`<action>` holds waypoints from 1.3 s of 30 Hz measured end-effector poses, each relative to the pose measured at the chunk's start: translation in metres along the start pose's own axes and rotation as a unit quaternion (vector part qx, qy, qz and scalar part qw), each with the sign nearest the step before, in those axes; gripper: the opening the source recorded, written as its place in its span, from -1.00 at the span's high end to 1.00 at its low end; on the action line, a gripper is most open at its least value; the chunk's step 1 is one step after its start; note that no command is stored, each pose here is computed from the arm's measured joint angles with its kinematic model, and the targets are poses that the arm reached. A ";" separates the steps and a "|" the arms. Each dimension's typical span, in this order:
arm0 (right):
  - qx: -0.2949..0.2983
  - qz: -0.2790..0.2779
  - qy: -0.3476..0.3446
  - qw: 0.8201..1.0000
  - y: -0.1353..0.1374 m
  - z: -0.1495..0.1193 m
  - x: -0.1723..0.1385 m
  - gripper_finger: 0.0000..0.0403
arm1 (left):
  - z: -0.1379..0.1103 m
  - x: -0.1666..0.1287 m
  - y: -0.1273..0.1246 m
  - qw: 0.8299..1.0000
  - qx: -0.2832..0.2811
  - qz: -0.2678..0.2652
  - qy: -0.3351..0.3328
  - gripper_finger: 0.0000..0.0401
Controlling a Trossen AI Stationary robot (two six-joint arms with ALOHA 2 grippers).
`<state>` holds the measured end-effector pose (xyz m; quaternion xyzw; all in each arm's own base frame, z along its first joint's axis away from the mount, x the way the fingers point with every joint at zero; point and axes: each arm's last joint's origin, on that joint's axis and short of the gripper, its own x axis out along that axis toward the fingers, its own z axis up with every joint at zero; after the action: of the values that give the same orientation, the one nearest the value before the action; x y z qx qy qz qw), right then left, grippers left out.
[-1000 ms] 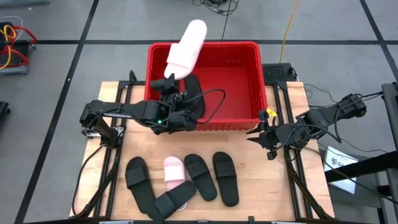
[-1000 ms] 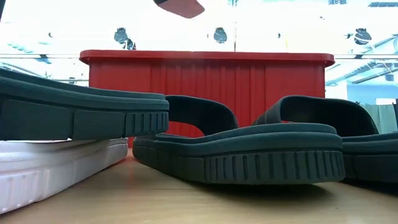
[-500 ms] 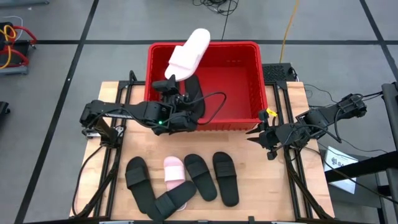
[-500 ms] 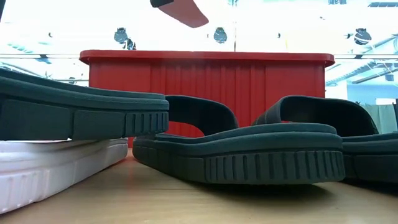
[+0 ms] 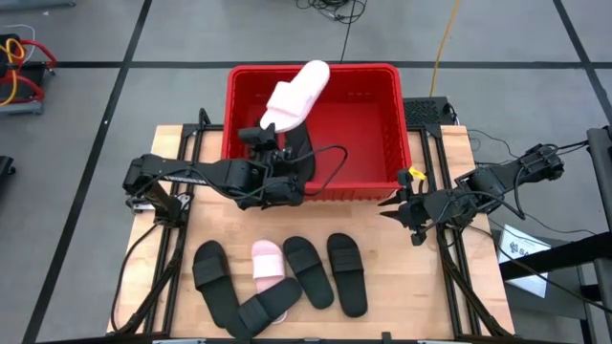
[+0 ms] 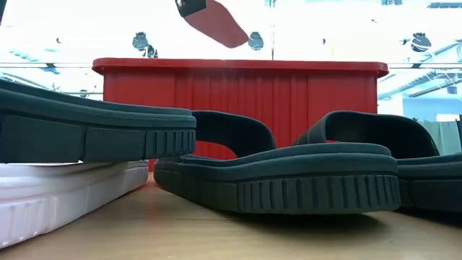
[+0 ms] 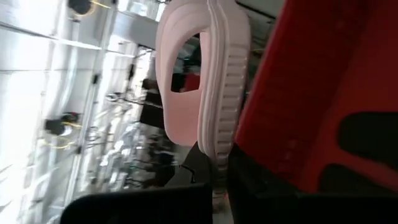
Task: Pick and place slides into bin
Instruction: Put the pink slide into the red bin
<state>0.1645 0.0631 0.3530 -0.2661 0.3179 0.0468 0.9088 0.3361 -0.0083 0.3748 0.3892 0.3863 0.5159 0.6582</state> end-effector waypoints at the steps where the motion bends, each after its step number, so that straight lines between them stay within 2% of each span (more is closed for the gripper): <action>1: -0.003 0.000 0.000 1.000 0.000 0.000 0.000 0.56 | 0.000 0.002 -0.001 1.000 -0.008 -0.014 0.001 0.97; 7: -0.012 0.000 0.000 1.000 0.000 0.000 0.000 0.56 | -0.001 0.026 -0.002 0.991 -0.081 -0.100 0.026 0.97; 12: -0.012 0.000 0.000 1.000 0.000 0.000 0.000 0.56 | 0.008 0.049 0.000 0.971 -0.159 -0.179 0.021 0.97; 15: -0.012 0.000 0.000 1.000 0.000 0.000 0.000 0.56 | 0.013 0.063 -0.003 0.960 -0.192 -0.203 0.017 0.97; 20: -0.012 0.000 0.000 1.000 0.000 0.000 0.000 0.56 | 0.013 0.088 -0.022 0.954 -0.190 -0.226 0.046 0.97; 24: -0.022 0.000 0.000 1.000 0.000 0.000 0.000 0.56 | 0.017 0.107 -0.047 0.957 -0.166 -0.232 0.058 0.97; 29: -0.024 -0.012 0.003 1.000 -0.001 0.000 0.000 0.56 | 0.019 0.120 -0.073 0.948 -0.152 -0.272 0.070 0.97; 39: -0.024 -0.013 0.002 1.000 -0.001 0.000 0.000 0.56 | 0.012 0.145 -0.098 0.939 -0.160 -0.282 0.115 0.97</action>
<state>0.1650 0.0625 0.3534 -0.2919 0.3151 0.0416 0.9021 0.4087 0.1160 0.2747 0.0920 0.4654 0.4055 0.7814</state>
